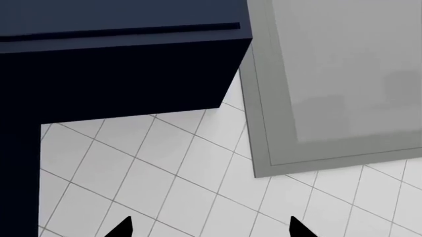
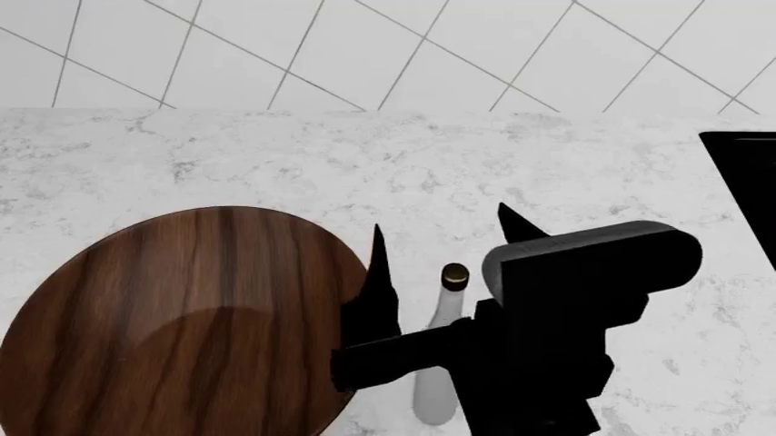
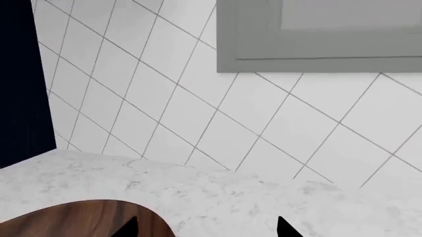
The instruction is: Place the eggs and milk next to the bowl.
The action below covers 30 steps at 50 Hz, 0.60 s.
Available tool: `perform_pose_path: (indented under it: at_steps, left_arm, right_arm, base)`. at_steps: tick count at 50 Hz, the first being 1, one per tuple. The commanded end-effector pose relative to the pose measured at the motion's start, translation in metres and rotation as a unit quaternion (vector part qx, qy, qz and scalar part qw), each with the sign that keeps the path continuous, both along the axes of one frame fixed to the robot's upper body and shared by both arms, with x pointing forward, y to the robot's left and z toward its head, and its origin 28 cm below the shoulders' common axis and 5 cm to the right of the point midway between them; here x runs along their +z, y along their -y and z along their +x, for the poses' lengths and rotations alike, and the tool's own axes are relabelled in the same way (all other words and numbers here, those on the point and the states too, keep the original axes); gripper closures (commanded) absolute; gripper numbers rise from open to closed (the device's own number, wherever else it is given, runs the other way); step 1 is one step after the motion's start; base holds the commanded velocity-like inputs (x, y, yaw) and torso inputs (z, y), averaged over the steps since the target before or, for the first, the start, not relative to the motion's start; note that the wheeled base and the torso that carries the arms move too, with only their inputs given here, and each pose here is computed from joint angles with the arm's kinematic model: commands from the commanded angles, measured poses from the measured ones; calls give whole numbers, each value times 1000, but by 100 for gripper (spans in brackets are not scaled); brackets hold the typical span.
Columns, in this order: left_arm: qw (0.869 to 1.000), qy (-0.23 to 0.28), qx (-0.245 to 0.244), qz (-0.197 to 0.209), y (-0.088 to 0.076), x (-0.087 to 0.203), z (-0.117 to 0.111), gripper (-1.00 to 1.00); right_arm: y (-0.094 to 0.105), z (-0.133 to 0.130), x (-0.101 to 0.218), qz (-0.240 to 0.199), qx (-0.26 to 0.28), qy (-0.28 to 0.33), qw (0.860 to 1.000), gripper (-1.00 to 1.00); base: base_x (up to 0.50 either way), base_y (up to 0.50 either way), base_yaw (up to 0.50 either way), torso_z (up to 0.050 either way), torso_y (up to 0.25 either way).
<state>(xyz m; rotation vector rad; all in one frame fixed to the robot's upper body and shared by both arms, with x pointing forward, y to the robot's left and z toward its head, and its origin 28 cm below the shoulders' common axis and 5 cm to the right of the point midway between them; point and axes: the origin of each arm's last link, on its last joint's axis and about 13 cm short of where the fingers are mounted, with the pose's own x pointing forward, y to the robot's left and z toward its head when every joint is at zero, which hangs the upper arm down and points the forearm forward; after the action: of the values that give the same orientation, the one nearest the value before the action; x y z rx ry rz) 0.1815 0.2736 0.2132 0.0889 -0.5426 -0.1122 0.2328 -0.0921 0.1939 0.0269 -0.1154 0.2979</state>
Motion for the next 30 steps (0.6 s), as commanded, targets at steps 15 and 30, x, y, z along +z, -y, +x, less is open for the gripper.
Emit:
perform_pose_path:
  at_steps: [15, 30]
  left_arm:
    - [999, 21, 27, -10, -11, 14, -8, -100]
    - [997, 45, 61, -4, -24, 33, -28, -100]
  right_arm:
    - [9, -16, 53, 28, -24, 69, 997, -100]
    - [35, -36, 75, 37, -86, 102, 990, -100]
  base:
    - [0, 0, 0, 0, 0]
    - [0, 0, 0, 0, 0]
